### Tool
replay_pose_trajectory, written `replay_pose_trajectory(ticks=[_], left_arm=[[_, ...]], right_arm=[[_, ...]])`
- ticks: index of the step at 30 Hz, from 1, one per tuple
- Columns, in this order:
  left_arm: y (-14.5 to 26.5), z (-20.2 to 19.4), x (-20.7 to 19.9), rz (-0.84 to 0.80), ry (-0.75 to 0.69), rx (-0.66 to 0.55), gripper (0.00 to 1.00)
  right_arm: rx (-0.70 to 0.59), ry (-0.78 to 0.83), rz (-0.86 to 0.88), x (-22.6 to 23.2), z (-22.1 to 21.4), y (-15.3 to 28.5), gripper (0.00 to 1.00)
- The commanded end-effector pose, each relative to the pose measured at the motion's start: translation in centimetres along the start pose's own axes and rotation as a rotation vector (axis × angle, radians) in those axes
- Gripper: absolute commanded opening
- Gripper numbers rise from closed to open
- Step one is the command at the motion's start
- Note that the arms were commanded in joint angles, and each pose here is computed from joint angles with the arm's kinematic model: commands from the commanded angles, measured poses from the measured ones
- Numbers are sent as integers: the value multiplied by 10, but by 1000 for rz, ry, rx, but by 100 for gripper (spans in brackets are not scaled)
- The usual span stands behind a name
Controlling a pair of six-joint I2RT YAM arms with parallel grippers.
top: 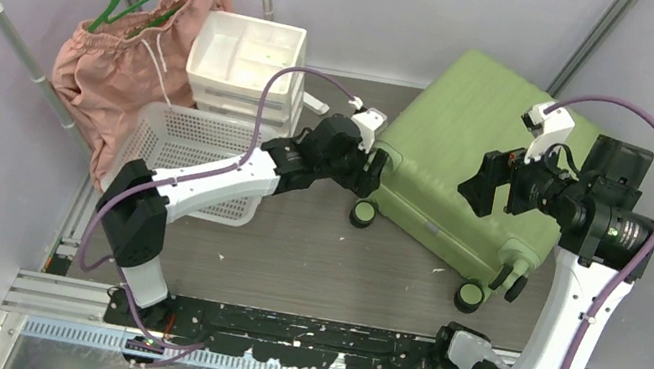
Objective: Open, take out, and arrange the luggage
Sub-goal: Adjust the luggage at the center of the board.
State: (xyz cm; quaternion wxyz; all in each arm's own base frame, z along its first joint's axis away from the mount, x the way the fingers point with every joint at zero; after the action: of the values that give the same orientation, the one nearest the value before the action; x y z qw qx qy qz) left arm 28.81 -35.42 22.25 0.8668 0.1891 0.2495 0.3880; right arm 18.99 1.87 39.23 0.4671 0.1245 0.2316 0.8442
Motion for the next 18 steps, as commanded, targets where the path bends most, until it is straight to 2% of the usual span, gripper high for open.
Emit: replay_pose_trajectory(ticks=[1, 7, 10, 12, 18], left_arm=[[3, 35, -7, 4, -44, -114, 64], [8, 38, -9, -19, -85, -128, 20], [20, 40, -6, -12, -115, -139, 7], [31, 41, -4, -11, -140, -141, 2], [63, 39, 17, 19, -160, -120, 0]], right_arm=[[-45, -2, 34, 10, 5, 5, 100], [-35, 5, 44, 13, 0, 5, 100], [-31, 3, 49, 14, -2, 6, 100], [-32, -1, 59, 16, -2, 5, 100], [-20, -17, 83, 18, -6, 3, 100]])
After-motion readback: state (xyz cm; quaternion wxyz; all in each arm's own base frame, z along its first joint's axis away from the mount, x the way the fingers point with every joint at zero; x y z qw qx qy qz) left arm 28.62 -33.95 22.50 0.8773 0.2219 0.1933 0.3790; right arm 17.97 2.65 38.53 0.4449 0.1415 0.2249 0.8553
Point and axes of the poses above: each gripper's point midway between its finger pads, its own y axis back along the fingers, its own x axis along the line the jaws close on, z = x × y, the point moved 5 cm from there along y, back along the fingers, and after that the axes turned 5 degrees about y, right-handed, at the moved point
